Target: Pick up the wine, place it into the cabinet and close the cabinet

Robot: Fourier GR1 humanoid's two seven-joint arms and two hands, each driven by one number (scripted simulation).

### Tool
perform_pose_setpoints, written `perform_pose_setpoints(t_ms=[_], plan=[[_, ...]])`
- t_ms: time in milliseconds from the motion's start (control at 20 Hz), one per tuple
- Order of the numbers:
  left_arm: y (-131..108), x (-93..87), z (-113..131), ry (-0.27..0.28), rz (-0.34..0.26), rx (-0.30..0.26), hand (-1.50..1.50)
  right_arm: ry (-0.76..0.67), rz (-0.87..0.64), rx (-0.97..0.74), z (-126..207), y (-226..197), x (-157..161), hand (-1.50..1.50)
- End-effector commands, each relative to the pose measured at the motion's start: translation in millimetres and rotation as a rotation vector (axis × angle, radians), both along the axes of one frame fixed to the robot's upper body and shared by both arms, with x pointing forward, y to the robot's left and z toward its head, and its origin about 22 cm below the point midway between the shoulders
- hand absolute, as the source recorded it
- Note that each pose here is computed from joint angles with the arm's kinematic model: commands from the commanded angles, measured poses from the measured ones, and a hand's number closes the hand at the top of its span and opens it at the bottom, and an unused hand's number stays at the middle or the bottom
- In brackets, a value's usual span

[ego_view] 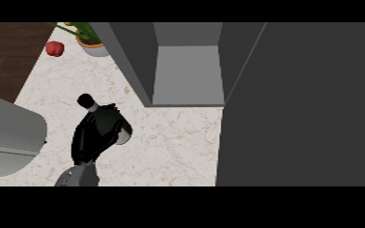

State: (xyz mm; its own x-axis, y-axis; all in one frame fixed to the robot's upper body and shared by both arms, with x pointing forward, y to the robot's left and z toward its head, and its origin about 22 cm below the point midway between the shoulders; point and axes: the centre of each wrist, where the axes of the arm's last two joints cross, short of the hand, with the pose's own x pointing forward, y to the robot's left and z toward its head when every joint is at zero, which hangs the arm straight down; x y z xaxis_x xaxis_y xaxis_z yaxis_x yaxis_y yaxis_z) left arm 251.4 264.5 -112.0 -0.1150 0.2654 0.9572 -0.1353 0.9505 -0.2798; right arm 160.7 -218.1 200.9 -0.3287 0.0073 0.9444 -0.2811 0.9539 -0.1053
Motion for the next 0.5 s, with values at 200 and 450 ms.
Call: perform_pose_setpoints(t_ms=[200, 450], plan=[[-7, 10.5, -4, -0.046, -0.104, 0.165, 1.5, -0.037, 0.021, 0.041, 18, 7, -26, -1.5], [24, -36.7, -6, -0.045, -0.164, 0.166, 1.5, -0.051, 0.02, 0.045, 22, -5, -23, -1.5]])
